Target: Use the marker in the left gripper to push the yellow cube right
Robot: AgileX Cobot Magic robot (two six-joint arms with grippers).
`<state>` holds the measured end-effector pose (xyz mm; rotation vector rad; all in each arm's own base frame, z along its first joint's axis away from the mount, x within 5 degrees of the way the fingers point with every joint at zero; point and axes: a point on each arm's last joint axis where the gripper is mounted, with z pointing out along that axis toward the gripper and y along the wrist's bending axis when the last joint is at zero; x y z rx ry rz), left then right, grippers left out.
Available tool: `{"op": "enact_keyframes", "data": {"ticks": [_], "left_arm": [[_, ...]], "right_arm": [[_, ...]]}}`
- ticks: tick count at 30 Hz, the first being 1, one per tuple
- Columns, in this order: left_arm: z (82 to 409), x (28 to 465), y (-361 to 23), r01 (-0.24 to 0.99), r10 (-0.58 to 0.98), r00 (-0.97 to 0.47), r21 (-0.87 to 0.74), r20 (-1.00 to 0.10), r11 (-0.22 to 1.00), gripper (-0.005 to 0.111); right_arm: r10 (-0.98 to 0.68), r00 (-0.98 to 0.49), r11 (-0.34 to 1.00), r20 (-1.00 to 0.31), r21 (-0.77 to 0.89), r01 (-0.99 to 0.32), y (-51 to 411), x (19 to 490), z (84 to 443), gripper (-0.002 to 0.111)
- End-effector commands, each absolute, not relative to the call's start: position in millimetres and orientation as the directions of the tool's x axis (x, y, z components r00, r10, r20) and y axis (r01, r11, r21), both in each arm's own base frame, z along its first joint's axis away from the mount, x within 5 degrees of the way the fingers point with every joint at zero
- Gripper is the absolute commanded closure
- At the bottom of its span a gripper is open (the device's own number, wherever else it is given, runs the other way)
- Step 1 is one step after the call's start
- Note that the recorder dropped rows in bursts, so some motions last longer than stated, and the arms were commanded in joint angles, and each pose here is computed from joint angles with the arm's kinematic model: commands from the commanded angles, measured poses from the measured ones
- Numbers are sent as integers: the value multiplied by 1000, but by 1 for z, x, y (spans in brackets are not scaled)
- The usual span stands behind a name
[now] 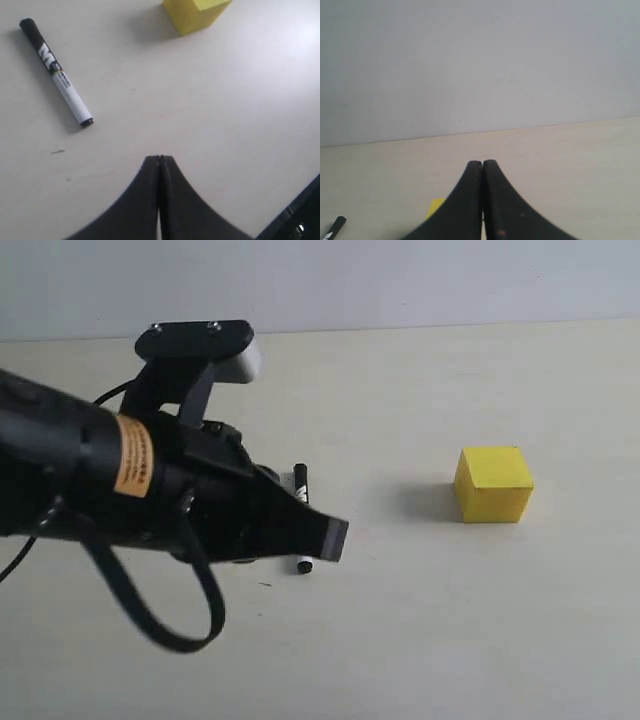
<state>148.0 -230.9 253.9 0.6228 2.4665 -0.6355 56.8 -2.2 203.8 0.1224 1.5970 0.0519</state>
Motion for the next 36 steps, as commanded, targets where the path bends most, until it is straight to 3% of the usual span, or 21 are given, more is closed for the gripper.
{"op": "enact_keyframes", "data": {"ticks": [1,15,17,21,25,26,28,32,36], "left_arm": [[260,137,-224,568,312,-740,-305,-595,765,107],[263,139,-225,583,302,-719,-306,-626,753,107],[266,139,-218,615,358,-683,-236,-636,753,107],[269,137,-170,507,340,-763,-184,-550,842,107],[278,130,-112,344,114,-767,-254,-632,904,107],[278,127,-100,320,58,-743,-278,-666,906,107],[283,104,-56,313,-183,-467,-355,-865,881,107],[267,72,-24,320,-170,-43,-174,-985,931,107],[229,62,-14,225,-135,28,-126,-990,966,107]], "right_arm": [[102,-17,994,-995,101,51,-3,56,203,108],[102,-17,994,-995,101,51,-3,56,203,108],[102,-17,994,-995,101,51,-3,56,203,108],[102,-17,994,-995,101,51,-3,56,203,108],[102,-17,994,-995,101,51,-3,56,203,108],[102,-17,994,-995,101,51,-3,56,203,108],[102,-17,994,-995,101,51,-3,56,203,108],[102,-17,994,-995,101,51,-3,56,203,108],[102,-17,994,-995,101,51,-3,56,203,108]]}}
